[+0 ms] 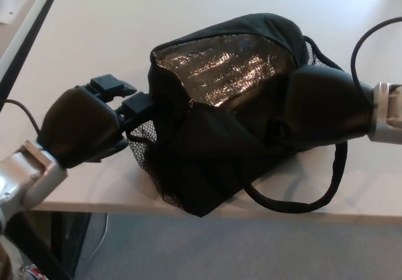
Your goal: A lunch bag is kept on the middle of the desk and the robot uses both its hands to grab the opening of the bag from the left and right and moves its hands away from each other to spread the bag open
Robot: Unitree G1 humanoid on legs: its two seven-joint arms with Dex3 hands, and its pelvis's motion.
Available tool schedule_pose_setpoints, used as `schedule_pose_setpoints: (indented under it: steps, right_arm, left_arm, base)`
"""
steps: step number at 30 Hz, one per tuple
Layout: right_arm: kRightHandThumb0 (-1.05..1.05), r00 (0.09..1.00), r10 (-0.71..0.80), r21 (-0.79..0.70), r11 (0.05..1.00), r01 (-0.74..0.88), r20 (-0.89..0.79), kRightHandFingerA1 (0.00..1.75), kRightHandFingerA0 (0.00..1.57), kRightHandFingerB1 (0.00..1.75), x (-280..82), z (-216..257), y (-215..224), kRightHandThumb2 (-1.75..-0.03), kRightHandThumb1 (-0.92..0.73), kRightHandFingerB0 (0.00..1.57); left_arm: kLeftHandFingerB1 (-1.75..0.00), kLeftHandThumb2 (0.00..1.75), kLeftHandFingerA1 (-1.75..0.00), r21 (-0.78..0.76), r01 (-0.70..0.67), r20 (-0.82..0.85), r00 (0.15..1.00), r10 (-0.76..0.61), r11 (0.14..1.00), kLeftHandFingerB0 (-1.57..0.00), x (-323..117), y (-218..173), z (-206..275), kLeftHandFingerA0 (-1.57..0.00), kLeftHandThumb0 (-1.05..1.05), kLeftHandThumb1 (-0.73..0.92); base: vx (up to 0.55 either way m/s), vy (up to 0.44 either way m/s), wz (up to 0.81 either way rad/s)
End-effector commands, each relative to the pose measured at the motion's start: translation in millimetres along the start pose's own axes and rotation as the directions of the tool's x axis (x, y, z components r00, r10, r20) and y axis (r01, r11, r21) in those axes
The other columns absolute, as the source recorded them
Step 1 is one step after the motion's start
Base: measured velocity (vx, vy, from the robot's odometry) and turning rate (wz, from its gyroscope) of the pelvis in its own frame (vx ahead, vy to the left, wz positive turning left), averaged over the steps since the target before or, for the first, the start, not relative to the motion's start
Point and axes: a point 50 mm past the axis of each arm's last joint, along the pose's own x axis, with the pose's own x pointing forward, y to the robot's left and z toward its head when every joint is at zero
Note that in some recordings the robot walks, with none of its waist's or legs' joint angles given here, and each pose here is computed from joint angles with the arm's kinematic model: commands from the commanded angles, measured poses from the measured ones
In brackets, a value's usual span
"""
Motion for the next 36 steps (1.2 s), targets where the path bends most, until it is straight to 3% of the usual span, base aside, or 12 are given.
schedule_pose_setpoints:
  steps: [1,2,7,10,13,15,18,20,25,33,35,36]
  right_arm:
    - [-0.35,0.993,-0.010,0.022,1.000,0.007,0.120,1.33,1.22,0.98,-15,19,16,-0.88,-0.43,0.90]
    - [-0.37,0.993,-0.014,0.022,1.000,0.011,0.117,1.71,0.92,0.86,-13,19,16,-0.59,-0.54,0.94]
    - [-0.25,0.995,-0.011,0.019,1.000,0.009,0.098,1.71,0.92,1.15,-17,15,18,-0.58,-0.55,0.89]
    - [-0.33,0.998,-0.006,-0.019,1.000,0.007,0.058,1.67,0.87,1.00,-22,5,17,-0.59,-0.56,0.88]
    - [-0.35,1.000,-0.027,-0.024,0.999,0.026,-0.010,1.48,0.73,0.65,-24,-5,12,-0.60,-0.57,0.64]
    - [-0.47,0.995,-0.032,-0.032,0.999,0.029,-0.095,0.45,0.42,0.30,-25,-20,0,-0.58,-0.54,0.27]
    - [-0.57,0.962,-0.138,-0.119,0.987,0.112,-0.234,0.35,0.13,0.19,-30,-49,-31,-0.55,-0.50,0.02]
    - [-0.63,0.906,-0.250,-0.210,0.960,0.185,-0.343,0.45,0.09,0.11,-38,-69,-54,-0.77,-0.39,0.00]
    - [-0.75,0.779,-0.327,-0.263,0.941,0.215,-0.535,0.46,0.16,0.04,-51,-102,-93,-0.76,-0.44,0.00]
    - [-0.71,0.635,-0.336,-0.189,0.938,0.289,-0.695,0.49,0.14,0.09,-66,-111,-121,-0.77,-0.40,0.00]
    - [-0.73,0.628,-0.341,-0.195,0.937,0.291,-0.699,0.45,0.14,0.07,-70,-109,-124,-0.78,-0.42,0.00]
    - [-0.79,0.614,-0.372,-0.216,0.924,0.314,-0.696,0.44,0.19,0.00,-78,-106,-130,-0.80,-0.48,0.00]
  left_arm:
    - [-0.38,0.58,-0.43,-0.032,0.107,-0.236,0.965,-0.112,0.994,-0.32,-4,-22,-8,-0.51,-0.18,0.50]
    - [-0.37,0.59,-0.42,-0.047,0.106,-0.221,0.969,-0.114,0.993,-0.31,-5,-23,-6,-0.50,-0.16,0.55]
    - [-0.33,0.57,-0.38,-0.064,0.094,-0.159,0.982,-0.103,0.994,-0.32,0,-23,10,-0.54,-0.20,0.58]
    - [-0.37,0.58,-0.42,-0.090,0.083,-0.112,0.989,-0.093,0.992,-0.31,6,-18,20,-0.50,-0.15,0.55]
    - [-0.37,0.59,-0.42,-0.084,0.062,-0.090,0.994,-0.070,0.995,-0.30,9,-9,23,-0.50,-0.15,0.56]
    - [-0.34,0.56,-0.49,-0.043,-0.008,-0.073,0.997,0.005,0.999,-0.32,9,1,18,-0.58,-0.08,0.52]
    - [-0.32,0.53,-0.41,-0.025,-0.147,-0.084,0.986,0.145,0.989,-0.29,11,28,5,-0.41,-0.04,0.52]
    - [-0.33,0.58,-0.39,-0.006,-0.267,-0.096,0.959,0.265,0.964,-0.28,15,54,-3,-0.35,0.03,0.52]
    - [-0.50,0.86,-0.55,0.073,-0.336,-0.130,0.930,0.343,0.939,-0.16,18,94,-21,-0.26,0.03,0.33]
    - [-0.50,0.87,-0.53,0.146,-0.377,-0.144,0.907,0.396,0.915,-0.16,13,120,-29,-0.23,-0.03,0.37]
    - [-0.30,0.57,-0.33,0.156,-0.381,-0.147,0.903,0.403,0.911,-0.25,11,122,-30,-0.34,-0.06,0.57]
    - [-0.46,0.87,-0.51,0.190,-0.385,-0.143,0.899,0.414,0.903,-0.07,6,125,-31,-0.16,-0.04,0.36]
  base:
    - [0.00,0.000,0.00]
    - [0.00,0.000,0.00]
    - [0.00,0.000,0.00]
    - [0.00,0.000,0.00]
    - [0.00,0.000,0.00]
    - [0.00,0.000,0.00]
    - [0.00,0.000,0.00]
    - [0.00,0.000,0.00]
    - [0.00,0.000,0.00]
    - [0.00,0.000,0.00]
    - [0.00,0.000,0.00]
    - [0.00,0.000,0.00]
